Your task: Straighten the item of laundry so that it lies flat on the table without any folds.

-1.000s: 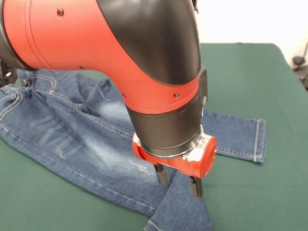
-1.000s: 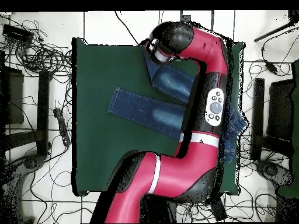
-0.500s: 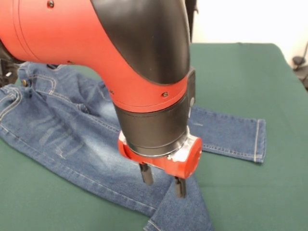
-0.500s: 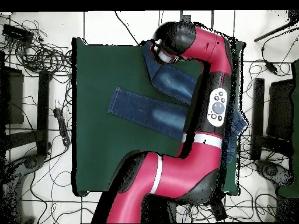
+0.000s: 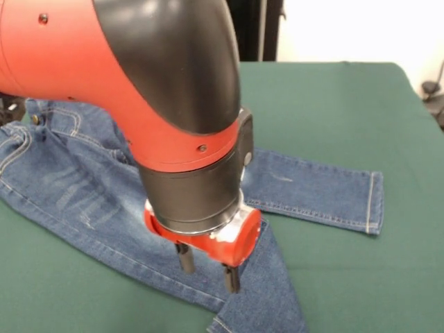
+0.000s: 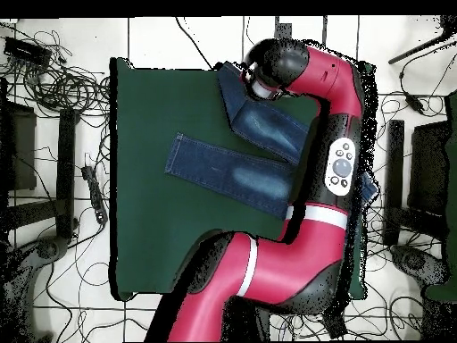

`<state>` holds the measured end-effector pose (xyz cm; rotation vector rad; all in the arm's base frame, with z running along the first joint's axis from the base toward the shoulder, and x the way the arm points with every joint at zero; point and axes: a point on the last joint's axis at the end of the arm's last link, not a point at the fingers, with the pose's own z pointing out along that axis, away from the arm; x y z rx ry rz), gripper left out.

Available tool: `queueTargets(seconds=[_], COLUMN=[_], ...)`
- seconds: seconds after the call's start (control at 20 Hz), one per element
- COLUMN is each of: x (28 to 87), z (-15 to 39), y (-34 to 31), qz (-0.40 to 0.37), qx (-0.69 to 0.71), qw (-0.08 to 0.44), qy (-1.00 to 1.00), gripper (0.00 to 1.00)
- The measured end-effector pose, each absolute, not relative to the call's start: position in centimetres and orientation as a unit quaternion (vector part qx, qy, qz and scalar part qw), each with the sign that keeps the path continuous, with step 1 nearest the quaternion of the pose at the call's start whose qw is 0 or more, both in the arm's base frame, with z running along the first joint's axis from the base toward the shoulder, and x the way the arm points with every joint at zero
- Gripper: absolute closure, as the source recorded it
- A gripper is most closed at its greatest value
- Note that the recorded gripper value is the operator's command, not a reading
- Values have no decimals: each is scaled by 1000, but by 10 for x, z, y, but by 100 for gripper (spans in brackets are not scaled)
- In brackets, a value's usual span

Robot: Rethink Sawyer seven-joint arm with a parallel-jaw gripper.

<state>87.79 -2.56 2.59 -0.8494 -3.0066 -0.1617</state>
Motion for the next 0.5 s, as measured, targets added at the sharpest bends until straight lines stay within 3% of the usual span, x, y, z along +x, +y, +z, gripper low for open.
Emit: queueTargets(seconds=[0.5], x=[866], z=[7], y=[-24], qz=[-71], qx=[-282], qw=[31], qy=[-956], gripper=[0])
